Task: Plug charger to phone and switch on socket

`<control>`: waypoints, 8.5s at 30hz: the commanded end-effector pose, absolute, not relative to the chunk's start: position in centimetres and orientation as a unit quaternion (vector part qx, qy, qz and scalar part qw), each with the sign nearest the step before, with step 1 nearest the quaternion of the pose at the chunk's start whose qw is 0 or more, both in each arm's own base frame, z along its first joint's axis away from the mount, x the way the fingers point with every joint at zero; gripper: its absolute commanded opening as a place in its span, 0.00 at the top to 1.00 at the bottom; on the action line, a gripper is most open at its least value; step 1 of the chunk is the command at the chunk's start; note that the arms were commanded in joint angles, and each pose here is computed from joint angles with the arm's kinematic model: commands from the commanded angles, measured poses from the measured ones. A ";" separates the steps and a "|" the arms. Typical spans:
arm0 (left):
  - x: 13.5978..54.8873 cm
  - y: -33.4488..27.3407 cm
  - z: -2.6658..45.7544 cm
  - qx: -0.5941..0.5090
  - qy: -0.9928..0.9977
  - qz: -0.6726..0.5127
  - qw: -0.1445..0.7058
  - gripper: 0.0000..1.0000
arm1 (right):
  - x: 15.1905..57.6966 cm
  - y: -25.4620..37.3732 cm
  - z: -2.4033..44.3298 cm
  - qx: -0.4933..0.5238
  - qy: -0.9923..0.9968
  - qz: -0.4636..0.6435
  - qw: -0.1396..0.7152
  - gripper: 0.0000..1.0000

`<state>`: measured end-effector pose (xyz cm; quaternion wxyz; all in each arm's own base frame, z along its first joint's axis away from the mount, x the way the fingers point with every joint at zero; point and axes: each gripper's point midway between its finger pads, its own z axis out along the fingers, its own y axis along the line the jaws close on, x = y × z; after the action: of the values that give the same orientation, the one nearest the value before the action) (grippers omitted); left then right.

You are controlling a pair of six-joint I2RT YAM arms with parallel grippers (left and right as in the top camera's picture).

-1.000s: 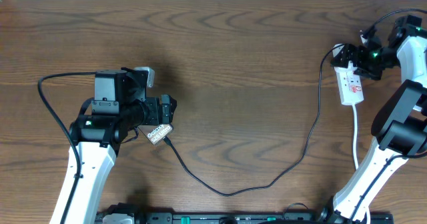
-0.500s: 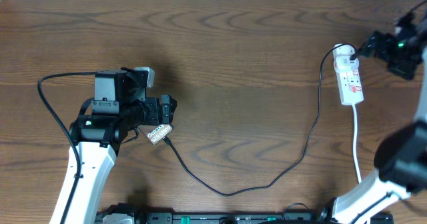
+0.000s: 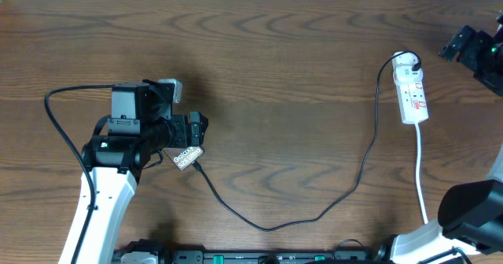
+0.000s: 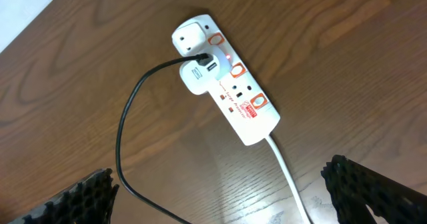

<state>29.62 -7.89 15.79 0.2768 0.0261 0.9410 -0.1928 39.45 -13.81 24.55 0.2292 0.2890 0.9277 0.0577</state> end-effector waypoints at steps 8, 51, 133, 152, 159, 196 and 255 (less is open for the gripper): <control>30.2 -7.8 16.9 0.025 0.938 -0.188 0.291 0.08 | 39.3 -14.1 24.5 0.301 0.925 0.054 0.228 0.01; 23.8 -6.2 17.3 0.104 0.702 -0.128 0.693 0.08 | 39.3 -14.1 24.5 0.301 0.925 0.054 0.228 0.01; 23.6 -5.9 14.2 0.093 0.746 -0.122 0.648 0.08 | 35.3 -7.1 35.9 0.211 0.904 0.025 0.371 0.01; 23.6 -5.9 14.2 0.093 0.746 -0.123 0.648 0.08 | 34.9 -0.9 38.5 0.126 0.850 0.028 0.511 0.01; 23.6 -5.9 14.2 0.093 0.746 -0.122 0.648 0.08 | 33.6 0.8 33.4 0.103 0.792 0.059 0.599 0.01; 23.6 -5.9 14.2 0.093 0.746 -0.122 0.648 0.08 | 24.5 2.3 16.0 -0.029 0.727 0.003 0.686 0.01; 23.6 -5.9 14.2 0.093 0.746 -0.123 0.648 0.08 | 24.6 0.2 15.8 -0.005 0.731 -0.028 0.682 0.01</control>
<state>23.81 -5.61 15.72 0.6670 0.0867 0.7305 -0.1182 24.63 0.37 15.92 0.6830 -0.0060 0.7300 -0.0235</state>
